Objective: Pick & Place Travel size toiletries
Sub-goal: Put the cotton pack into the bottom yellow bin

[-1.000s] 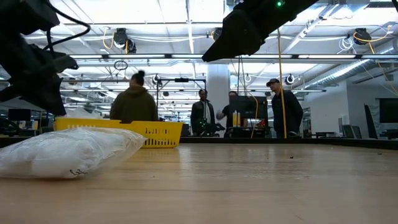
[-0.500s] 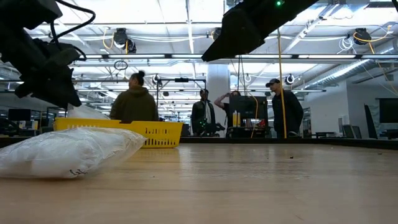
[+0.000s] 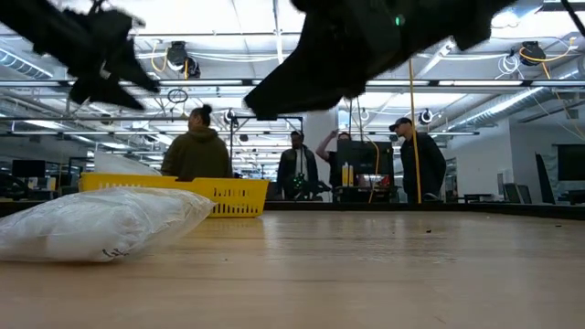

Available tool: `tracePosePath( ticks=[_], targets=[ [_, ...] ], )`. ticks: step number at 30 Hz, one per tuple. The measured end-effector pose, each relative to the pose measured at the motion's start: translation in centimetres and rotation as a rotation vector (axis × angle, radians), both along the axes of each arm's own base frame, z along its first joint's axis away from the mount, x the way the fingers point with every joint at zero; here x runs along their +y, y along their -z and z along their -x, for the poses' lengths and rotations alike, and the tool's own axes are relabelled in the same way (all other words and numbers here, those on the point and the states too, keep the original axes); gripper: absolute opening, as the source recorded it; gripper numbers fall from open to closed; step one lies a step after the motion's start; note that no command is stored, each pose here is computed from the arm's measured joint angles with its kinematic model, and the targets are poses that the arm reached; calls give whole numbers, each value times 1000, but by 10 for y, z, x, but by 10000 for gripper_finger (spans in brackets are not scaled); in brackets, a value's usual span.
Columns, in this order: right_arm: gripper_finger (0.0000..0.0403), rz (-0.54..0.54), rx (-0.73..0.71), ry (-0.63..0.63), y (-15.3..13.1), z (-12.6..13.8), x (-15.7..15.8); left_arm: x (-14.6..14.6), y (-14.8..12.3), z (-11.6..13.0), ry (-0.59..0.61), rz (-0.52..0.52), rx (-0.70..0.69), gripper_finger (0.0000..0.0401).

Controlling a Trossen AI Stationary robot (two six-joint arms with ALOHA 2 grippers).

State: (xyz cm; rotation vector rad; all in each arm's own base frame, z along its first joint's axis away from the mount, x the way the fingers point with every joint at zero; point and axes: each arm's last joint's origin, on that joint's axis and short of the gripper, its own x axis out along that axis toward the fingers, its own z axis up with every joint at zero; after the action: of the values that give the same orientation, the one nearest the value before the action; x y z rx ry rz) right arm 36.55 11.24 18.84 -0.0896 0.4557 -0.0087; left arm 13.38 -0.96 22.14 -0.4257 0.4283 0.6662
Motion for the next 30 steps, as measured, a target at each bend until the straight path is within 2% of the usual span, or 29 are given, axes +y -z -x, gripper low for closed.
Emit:
tracePosePath(
  ticks=[3, 6, 10, 17, 24, 30],
  targets=[
    [184, -55, -19, -131, 26, -12, 8, -3, -18, -8, 57, -41, -115, 282],
    [206, -134, -31, -193, 48, -20, 12, -6, -28, -14, 115, -92, -195, 287],
    [235, -204, -37, -202, 64, -25, 13, -10, -35, -17, 160, -119, -255, 283],
    [259, -241, -18, -204, 82, -31, 16, -13, -35, -22, 183, -139, -249, 274],
    [247, -251, 22, -229, 83, -41, 21, -15, -31, -28, 184, -143, -226, 274],
    [196, -246, 39, -225, 85, -41, 19, -15, -30, -29, 180, -146, -218, 274]
  ],
)
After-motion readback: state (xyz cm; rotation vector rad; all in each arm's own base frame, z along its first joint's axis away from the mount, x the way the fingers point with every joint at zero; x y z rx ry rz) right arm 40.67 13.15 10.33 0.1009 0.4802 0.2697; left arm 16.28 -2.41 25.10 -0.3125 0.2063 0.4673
